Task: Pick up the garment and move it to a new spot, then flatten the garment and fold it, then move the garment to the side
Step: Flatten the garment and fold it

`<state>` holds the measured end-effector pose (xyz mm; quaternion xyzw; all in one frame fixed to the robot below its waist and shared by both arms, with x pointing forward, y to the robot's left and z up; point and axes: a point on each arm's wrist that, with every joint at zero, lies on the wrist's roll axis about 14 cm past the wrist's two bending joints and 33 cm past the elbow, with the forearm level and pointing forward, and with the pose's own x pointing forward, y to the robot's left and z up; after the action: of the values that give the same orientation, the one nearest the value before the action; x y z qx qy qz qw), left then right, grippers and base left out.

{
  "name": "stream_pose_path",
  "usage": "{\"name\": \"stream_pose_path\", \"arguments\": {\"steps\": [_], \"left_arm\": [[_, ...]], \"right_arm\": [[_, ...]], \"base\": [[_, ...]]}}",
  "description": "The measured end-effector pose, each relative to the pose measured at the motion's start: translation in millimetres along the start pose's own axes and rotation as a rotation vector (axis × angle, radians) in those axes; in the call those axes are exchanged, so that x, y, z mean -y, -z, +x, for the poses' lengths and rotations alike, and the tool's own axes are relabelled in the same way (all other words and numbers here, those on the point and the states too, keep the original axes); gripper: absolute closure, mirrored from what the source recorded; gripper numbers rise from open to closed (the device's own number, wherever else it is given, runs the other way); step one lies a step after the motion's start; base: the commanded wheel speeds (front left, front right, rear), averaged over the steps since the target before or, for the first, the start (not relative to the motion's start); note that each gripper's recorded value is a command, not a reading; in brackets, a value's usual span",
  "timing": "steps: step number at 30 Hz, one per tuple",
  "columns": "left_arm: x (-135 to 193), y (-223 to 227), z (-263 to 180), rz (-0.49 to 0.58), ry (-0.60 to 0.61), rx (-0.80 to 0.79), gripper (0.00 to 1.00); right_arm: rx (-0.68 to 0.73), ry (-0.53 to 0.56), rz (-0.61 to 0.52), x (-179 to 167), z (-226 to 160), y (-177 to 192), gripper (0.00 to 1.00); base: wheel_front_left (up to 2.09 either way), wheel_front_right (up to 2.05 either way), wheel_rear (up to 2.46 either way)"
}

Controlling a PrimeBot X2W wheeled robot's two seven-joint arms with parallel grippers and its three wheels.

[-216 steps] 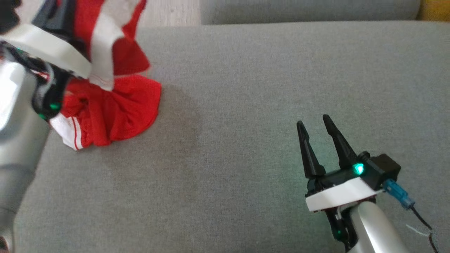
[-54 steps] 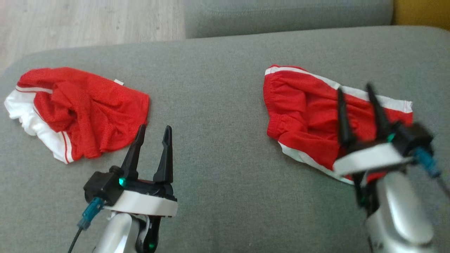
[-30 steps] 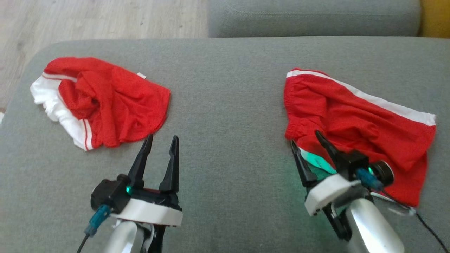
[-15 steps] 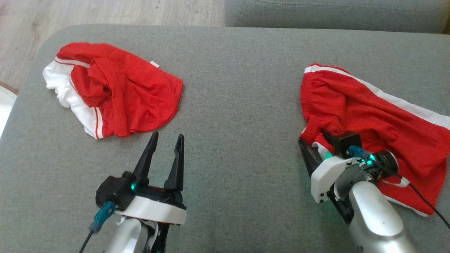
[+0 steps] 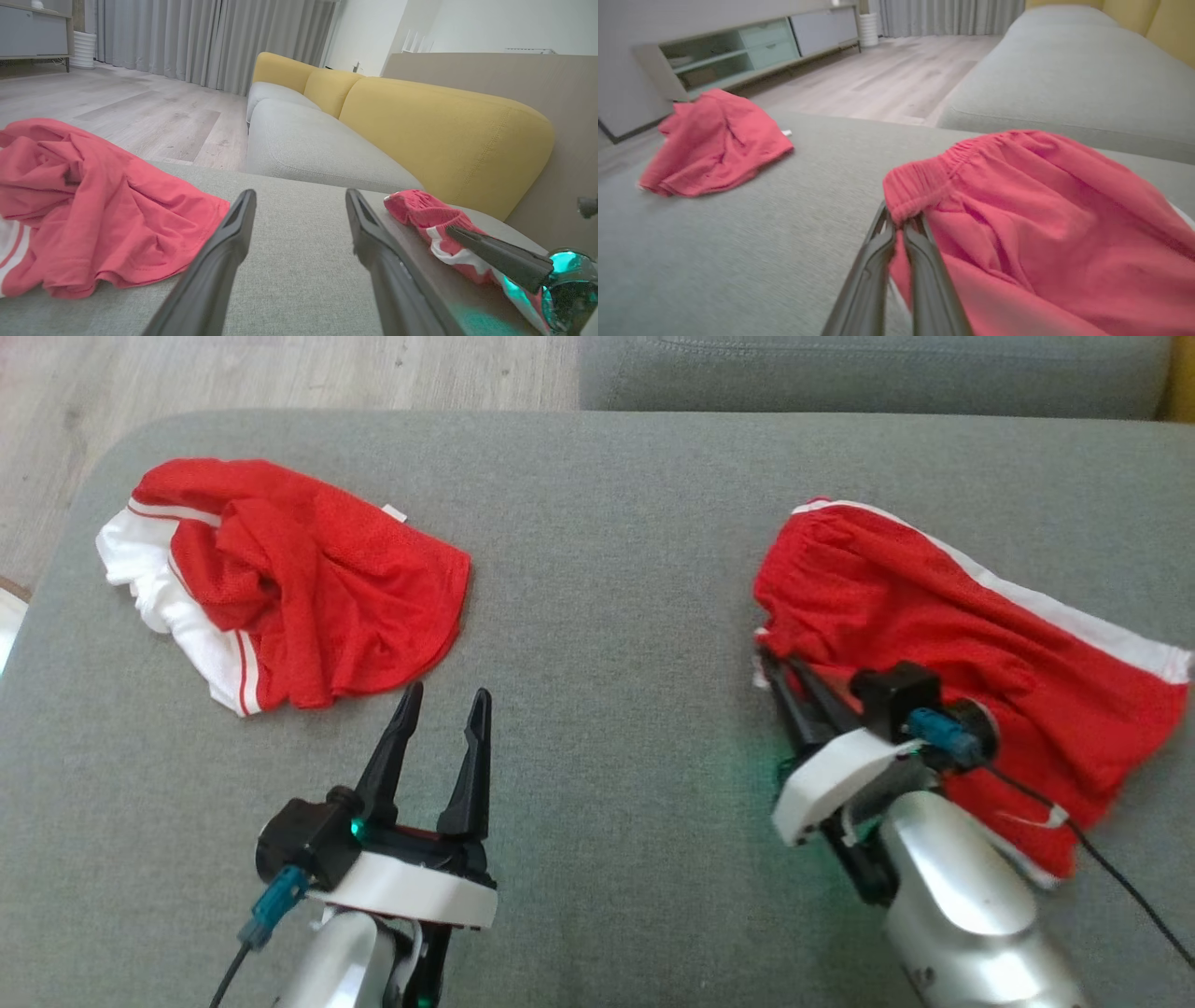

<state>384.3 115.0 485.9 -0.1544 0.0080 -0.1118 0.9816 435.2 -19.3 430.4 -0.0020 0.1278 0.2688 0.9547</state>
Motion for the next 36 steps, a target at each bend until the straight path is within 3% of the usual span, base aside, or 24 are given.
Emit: {"name": "stream_pose_path", "arguments": {"steps": [5, 10, 11, 12, 21, 28, 36], "left_arm": [[1.5, -4.7, -1.5, 0.003, 0.003, 0.013, 0.0], [-4.2, -5.3, -4.5, 0.004, -0.017, 0.015, 0.0], [-5.4, -4.9, -5.0, 0.004, -0.021, 0.014, 0.0], [-6.4, -4.4, -5.2, 0.004, -0.023, 0.012, 0.0], [-7.8, -4.2, -0.6, 0.0, -0.024, 0.013, 0.0], [4.6, -10.6, 9.6, -0.002, 0.018, 0.035, 0.0], [28.8, -15.6, 19.8, -0.004, 0.094, 0.051, 0.0]], "right_arm": [[0.106, -0.149, 0.044, -50.0, 2.5, -27.5, 1.0], [0.079, -0.27, 0.028, -86.3, 7.6, -24.8, 1.0], [0.061, -0.288, 0.015, -91.1, 8.5, -20.8, 0.43], [0.048, -0.3, 0.005, -94.2, 9.1, -17.3, 0.0], [0.031, -0.264, 0.011, -80.6, 8.5, -9.8, 0.0], [0.177, -0.08, -0.011, -17.5, -6.2, -46.1, 0.0], [0.28, 0.24, -0.1, 66.3, -75.1, -58.0, 0.0]], "base": [[0.0, 0.0, 0.0], [0.0, 0.0, 0.0], [0.0, 0.0, 0.0], [0.0, 0.0, 0.0], [0.0, 0.0, 0.0], [0.0, 0.0, 0.0], [0.0, 0.0, 0.0]]}}
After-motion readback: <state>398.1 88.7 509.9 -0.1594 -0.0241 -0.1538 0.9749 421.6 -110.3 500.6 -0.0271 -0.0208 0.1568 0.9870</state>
